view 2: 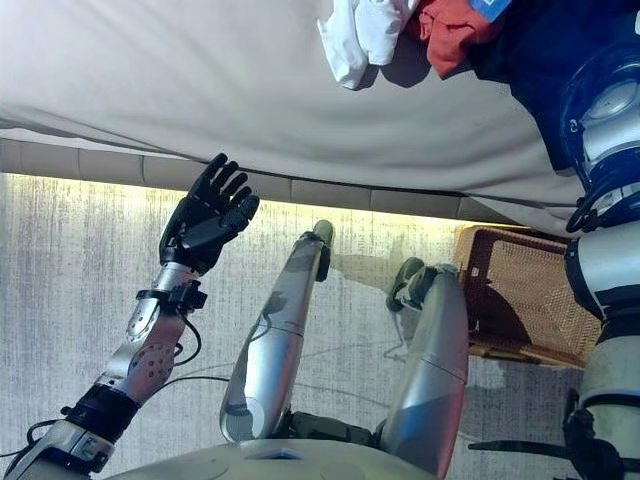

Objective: Pick up the clothes from the bed and place them into the basket

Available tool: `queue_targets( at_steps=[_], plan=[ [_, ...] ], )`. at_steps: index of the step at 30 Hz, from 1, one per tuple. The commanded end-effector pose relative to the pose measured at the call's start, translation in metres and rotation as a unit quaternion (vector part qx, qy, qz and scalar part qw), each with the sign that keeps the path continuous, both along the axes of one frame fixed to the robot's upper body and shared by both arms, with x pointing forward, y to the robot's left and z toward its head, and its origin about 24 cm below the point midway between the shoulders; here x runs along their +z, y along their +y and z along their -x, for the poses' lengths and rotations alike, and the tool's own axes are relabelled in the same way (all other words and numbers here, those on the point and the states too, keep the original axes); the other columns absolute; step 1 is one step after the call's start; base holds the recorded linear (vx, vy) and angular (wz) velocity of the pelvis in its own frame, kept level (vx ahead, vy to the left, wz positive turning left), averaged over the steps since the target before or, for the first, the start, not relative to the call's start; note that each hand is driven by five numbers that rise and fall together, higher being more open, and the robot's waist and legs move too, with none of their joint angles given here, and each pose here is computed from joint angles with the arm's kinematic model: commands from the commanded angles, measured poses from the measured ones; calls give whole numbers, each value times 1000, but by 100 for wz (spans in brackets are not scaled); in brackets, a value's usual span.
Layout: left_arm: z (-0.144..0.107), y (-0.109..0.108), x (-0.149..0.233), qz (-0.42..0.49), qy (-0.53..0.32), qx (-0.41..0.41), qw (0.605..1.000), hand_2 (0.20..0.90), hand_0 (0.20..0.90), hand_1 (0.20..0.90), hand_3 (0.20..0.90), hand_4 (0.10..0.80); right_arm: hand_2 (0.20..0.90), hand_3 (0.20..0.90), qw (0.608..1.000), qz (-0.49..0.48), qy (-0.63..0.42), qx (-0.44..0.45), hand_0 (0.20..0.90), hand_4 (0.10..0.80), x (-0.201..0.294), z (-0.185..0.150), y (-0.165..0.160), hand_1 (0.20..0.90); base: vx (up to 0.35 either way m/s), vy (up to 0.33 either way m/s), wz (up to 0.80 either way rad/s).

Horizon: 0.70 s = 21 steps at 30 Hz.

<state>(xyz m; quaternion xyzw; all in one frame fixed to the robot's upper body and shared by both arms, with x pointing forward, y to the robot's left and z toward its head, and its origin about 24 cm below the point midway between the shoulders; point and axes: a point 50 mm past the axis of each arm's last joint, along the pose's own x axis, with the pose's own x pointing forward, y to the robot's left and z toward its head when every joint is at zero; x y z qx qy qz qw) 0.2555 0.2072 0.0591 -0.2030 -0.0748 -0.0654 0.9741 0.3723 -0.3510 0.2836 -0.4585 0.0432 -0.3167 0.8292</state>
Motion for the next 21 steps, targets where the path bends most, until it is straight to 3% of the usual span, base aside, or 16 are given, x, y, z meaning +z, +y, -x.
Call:
queue_targets(
  at_steps=[1,12,21],
  plan=[
    [9,6,36,12,-98,-5,995,900,900,900,900,800,300,200,994,67,-85,-35,300,100,38,25,-23,300,109,86,-8],
    [10,-4,15,-7,-48,-20,999,900,900,900,900,800,300,200,992,64,-92,-63,300,100,27,46,-51,300,51,71,-7],
    [3,-8,-2,-40,15,6,999,900,900,900,900,800,300,200,990,60,-130,-13,300,100,16,61,-56,300,42,86,-19]
  ],
)
